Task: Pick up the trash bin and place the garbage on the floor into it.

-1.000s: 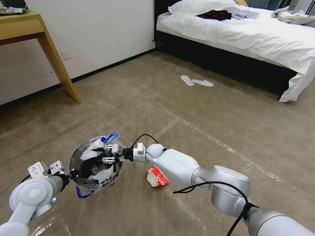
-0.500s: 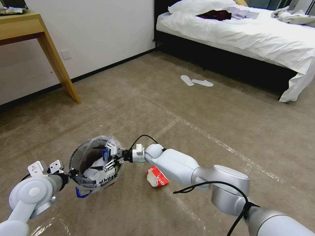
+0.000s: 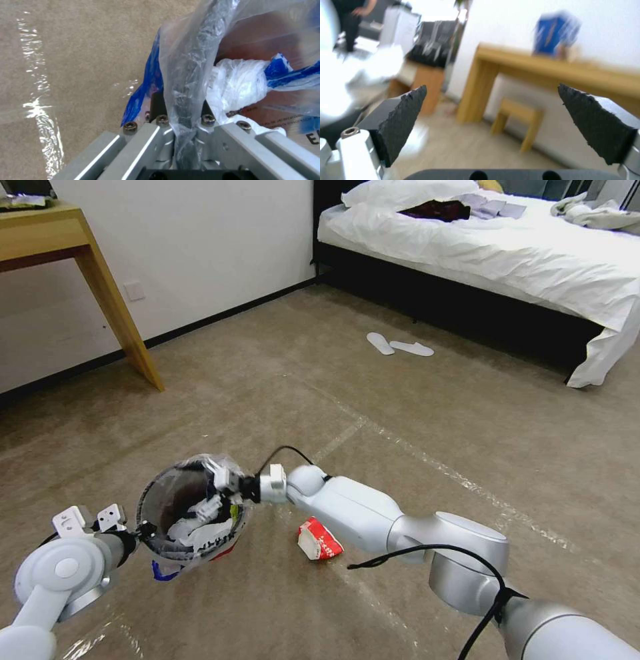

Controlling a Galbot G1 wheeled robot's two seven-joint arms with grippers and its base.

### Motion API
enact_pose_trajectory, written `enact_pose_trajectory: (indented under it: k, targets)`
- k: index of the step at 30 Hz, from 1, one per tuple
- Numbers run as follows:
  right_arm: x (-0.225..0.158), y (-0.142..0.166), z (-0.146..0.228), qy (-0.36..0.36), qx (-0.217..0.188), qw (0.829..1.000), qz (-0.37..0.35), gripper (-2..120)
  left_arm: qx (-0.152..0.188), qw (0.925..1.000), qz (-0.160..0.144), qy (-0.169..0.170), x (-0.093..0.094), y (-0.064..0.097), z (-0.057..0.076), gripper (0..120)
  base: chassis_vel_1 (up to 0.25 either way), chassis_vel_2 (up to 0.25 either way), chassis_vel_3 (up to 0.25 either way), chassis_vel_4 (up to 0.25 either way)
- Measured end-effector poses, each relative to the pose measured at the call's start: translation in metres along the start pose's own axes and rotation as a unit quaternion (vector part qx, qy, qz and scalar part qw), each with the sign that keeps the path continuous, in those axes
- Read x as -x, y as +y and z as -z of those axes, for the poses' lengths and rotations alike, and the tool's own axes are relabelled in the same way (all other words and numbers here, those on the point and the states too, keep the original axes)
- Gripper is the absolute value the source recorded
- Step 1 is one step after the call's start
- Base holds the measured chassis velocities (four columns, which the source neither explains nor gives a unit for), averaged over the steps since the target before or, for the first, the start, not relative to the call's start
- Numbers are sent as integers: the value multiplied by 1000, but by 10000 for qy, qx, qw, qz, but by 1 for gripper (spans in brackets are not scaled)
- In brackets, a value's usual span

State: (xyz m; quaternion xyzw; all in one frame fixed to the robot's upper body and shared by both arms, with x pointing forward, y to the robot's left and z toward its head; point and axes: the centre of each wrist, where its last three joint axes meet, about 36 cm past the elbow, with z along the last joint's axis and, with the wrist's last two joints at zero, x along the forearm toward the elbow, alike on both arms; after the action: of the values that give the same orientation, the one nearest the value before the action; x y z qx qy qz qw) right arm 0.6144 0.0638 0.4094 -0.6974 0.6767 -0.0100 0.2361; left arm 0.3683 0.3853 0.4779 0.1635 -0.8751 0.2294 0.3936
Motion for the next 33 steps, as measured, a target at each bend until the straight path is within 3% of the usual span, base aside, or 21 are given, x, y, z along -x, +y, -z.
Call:
enact_pose_trajectory:
  k: [4,8,11,14,16,20,22,23,25,26,28,33]
  targets:
    - [-6,-36,55,-494,-423,9951,-740,100,-43,10000,51,11,-1,3,1,1,0,0,0,0]
    - [-23,-56,87,-699,-650,9863,-1343,100,-48,10000,56,7,-1,3,2,1,0,0,0,0]
    - [-60,-82,130,-978,-994,9625,-2329,100,-61,10000,72,7,-1,4,3,1,0,0,0,0]
    - [-75,-87,140,-1023,-1073,9531,-2639,100,-64,9999,88,17,0,5,2,1,0,0,0,0]
    - [-116,-91,154,-1037,-1235,9308,-3280,100,-71,9999,117,26,0,6,2,1,0,0,0,0]
    - [-146,-87,158,-973,-1349,9187,-3583,100,-78,9999,143,25,-1,7,2,1,0,0,0,0]
    - [-220,-52,147,-589,-1428,8877,-4337,100,-98,9998,154,38,-2,7,-1,1,0,0,0,0]
    - [-220,-52,147,-589,-1428,8877,-4337,100,-98,9998,154,38,-2,7,-1,1,0,0,0,0]
    - [-267,-18,142,-318,-1387,8596,-4908,100,-118,9998,155,51,-2,7,-3,1,0,0,0,0]
    - [-267,-18,142,-318,-1387,8596,-4908,100,-118,9998,155,51,-2,7,-3,1,0,0,0,0]
    - [-319,25,141,-47,-1354,8348,-5337,100,-117,9998,170,61,-2,8,-5,1,0,0,0,0]
    - [-358,61,138,264,-1304,8326,-5377,100,-105,9997,198,65,-2,9,-6,1,0,0,0,0]
